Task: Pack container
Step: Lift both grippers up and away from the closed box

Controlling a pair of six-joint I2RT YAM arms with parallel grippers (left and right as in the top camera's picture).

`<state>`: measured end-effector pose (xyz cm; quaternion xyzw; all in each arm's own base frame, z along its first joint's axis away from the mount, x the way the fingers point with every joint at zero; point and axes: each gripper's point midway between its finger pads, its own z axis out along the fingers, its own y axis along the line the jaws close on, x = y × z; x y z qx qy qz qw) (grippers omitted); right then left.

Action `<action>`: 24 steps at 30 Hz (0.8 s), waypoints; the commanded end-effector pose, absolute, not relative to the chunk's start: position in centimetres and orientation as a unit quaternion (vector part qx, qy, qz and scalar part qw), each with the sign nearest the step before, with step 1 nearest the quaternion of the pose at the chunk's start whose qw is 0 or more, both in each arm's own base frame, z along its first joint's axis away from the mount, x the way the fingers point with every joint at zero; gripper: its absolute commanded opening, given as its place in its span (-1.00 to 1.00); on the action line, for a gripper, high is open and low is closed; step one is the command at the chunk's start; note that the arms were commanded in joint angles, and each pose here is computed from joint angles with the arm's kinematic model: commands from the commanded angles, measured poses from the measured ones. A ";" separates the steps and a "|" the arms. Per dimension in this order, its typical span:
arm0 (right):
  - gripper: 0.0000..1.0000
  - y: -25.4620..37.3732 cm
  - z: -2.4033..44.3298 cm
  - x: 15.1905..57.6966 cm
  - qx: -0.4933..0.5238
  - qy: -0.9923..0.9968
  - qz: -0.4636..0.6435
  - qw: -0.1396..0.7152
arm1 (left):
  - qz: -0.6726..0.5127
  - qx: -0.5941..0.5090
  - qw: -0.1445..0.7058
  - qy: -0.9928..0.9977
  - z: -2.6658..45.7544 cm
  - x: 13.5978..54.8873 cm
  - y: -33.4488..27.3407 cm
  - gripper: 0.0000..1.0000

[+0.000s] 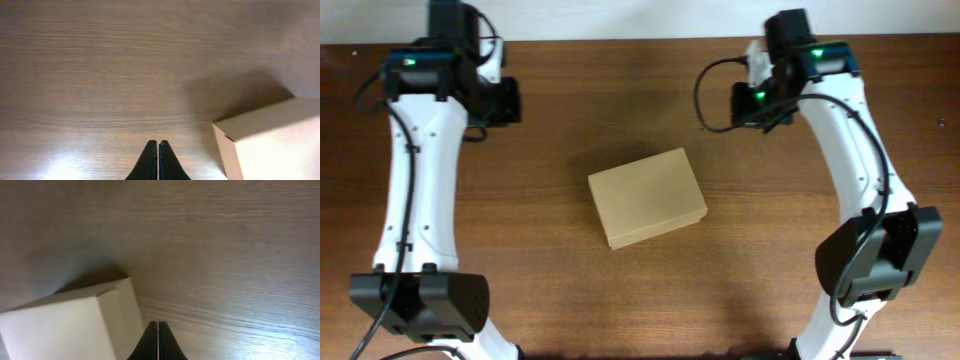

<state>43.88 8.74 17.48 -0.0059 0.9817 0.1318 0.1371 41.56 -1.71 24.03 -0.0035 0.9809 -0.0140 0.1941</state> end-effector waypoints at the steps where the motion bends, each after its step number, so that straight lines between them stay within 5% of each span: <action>1: -0.92 8.3 18.1 44.3 0.001 0.980 0.128 0.151 | -0.025 0.036 0.161 0.986 21.7 40.5 -4.5 -0.94; 10: -0.92 7.5 17.9 44.2 0.006 0.983 0.110 0.148 | -0.028 0.078 0.116 0.990 17.5 38.9 -7.7 -0.85; 11: -0.89 7.5 17.8 44.0 0.006 0.983 0.110 0.144 | -0.026 0.078 0.118 0.990 17.5 39.0 -7.7 -0.36; 12: -0.74 7.5 17.8 43.9 0.006 0.984 0.109 0.142 | -0.023 0.077 0.120 0.989 17.5 39.1 -7.5 -0.10; 14: -0.04 7.5 17.7 43.7 0.007 0.984 0.109 0.138 | -0.014 0.075 0.121 0.990 17.5 39.1 -7.2 0.96; 15: 0.89 7.5 17.7 43.7 0.007 0.985 0.109 0.137 | -0.015 0.075 0.121 0.990 17.5 39.1 -7.2 0.99; 24: 0.98 7.5 17.7 43.7 0.007 0.984 0.109 0.137 | -0.015 0.075 0.121 0.990 17.5 39.1 -7.2 0.98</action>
